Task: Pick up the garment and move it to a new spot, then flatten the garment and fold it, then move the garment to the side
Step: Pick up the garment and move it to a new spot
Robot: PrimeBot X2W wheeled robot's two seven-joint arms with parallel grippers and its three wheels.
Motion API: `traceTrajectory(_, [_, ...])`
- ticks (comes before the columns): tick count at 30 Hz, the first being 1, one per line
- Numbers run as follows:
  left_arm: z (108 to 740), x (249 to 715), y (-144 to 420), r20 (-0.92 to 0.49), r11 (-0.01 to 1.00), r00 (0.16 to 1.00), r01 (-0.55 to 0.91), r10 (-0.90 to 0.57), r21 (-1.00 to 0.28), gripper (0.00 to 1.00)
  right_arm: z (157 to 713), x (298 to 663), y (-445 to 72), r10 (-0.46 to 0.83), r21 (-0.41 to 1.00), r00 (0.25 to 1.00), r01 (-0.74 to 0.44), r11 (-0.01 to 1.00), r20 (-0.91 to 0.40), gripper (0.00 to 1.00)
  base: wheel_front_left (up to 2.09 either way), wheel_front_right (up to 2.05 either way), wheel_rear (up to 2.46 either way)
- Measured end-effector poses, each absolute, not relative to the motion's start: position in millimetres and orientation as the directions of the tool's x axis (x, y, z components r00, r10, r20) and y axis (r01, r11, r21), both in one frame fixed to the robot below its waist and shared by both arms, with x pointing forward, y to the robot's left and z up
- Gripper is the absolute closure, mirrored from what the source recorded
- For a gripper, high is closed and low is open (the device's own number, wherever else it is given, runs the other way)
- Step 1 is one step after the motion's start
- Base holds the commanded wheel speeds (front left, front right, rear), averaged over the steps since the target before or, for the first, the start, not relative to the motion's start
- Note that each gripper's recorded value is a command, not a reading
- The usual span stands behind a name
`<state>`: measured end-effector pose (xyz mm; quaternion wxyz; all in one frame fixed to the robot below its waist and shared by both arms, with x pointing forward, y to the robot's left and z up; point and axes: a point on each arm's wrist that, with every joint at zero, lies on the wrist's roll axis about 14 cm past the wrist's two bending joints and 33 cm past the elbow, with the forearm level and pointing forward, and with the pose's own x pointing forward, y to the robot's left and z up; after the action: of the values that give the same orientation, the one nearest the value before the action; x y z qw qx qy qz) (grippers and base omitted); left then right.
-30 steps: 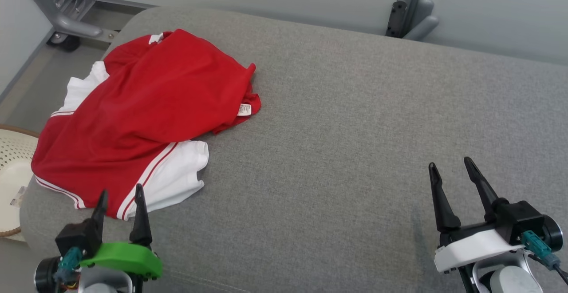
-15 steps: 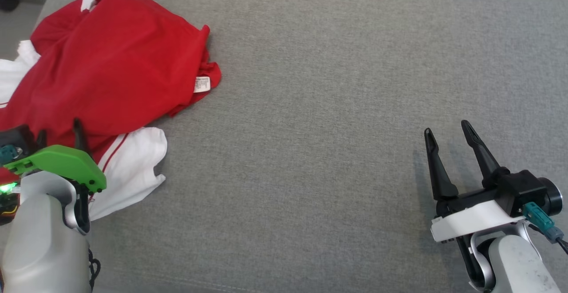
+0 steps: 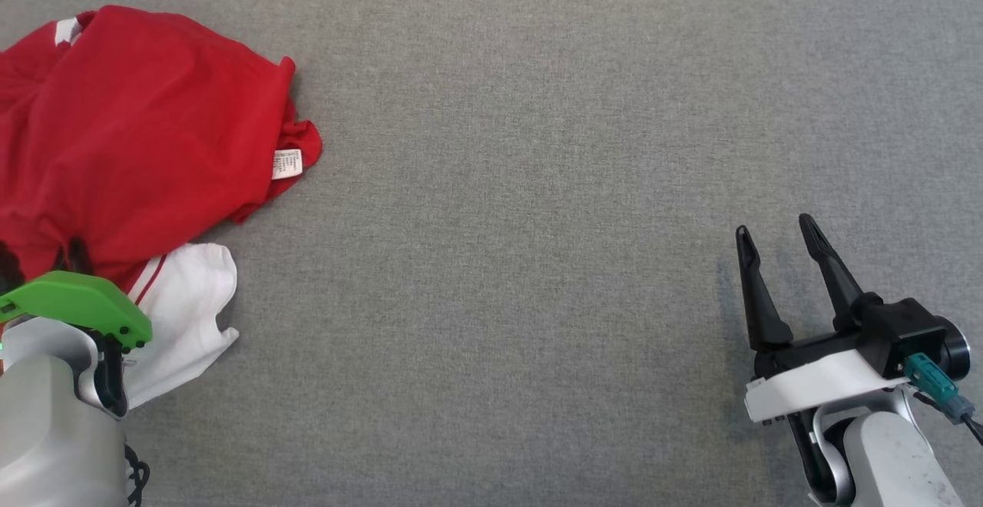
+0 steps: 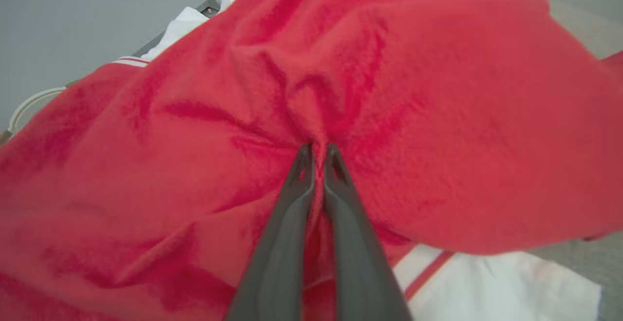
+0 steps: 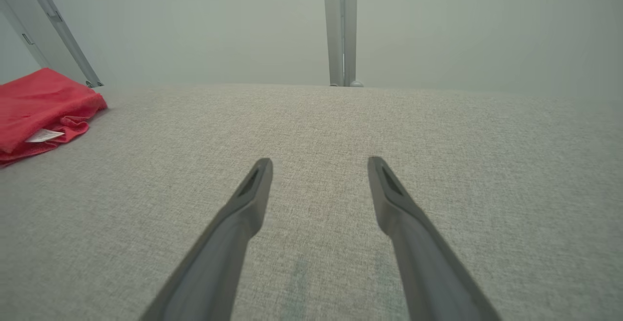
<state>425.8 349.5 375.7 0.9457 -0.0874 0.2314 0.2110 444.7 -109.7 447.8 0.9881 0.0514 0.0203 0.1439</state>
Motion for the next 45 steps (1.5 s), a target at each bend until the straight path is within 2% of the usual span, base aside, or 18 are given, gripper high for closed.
traceTrajectory(6, [425,436,360,-0.307,0.909,0.878,-0.409,0.368,-0.081,1.00,462,439,-107,0.289,0.103,0.957,-0.288,0.952,0.005,0.00,0.00,0.00,0.00])
traceTrajectory(14, [555,479,335,0.032,0.965,0.967,-0.248,0.252,-0.085,1.00,478,431,-100,0.296,0.116,0.954,-0.299,0.947,0.042,0.00,0.00,0.00,0.00])
traceTrajectory(20, [646,497,272,0.194,0.998,0.980,-0.048,0.054,-0.035,1.00,484,424,-113,0.252,0.127,0.966,-0.257,0.958,0.052,0.00,0.00,0.00,0.00])
traceTrajectory(26, [706,496,190,0.287,0.983,0.944,0.179,-0.165,-0.024,1.00,486,414,-136,0.179,0.143,0.982,-0.185,0.972,0.053,0.00,0.00,0.00,0.00])
traceTrajectory(30, [728,490,124,0.319,0.931,0.888,0.362,-0.332,-0.041,1.00,487,407,-156,0.121,0.144,0.991,-0.127,0.981,0.050,0.00,0.00,0.00,0.00])
traceTrajectory(36, [734,474,30,0.324,0.783,0.768,0.611,-0.553,-0.111,1.00,488,395,-181,0.041,0.167,0.998,-0.048,0.985,0.045,0.00,0.00,0.00,0.00])
traceTrajectory(40, [714,471,-14,0.269,0.713,0.723,0.684,-0.636,-0.153,1.00,488,387,-196,-0.006,0.175,0.999,-0.001,0.985,0.041,0.00,0.00,0.00,0.00])
traceTrajectory(45, [636,473,-58,0.076,0.671,0.704,0.699,-0.706,-0.247,1.00,487,378,-209,-0.047,0.175,0.998,0.041,0.984,0.031,0.00,0.00,0.00,0.00])
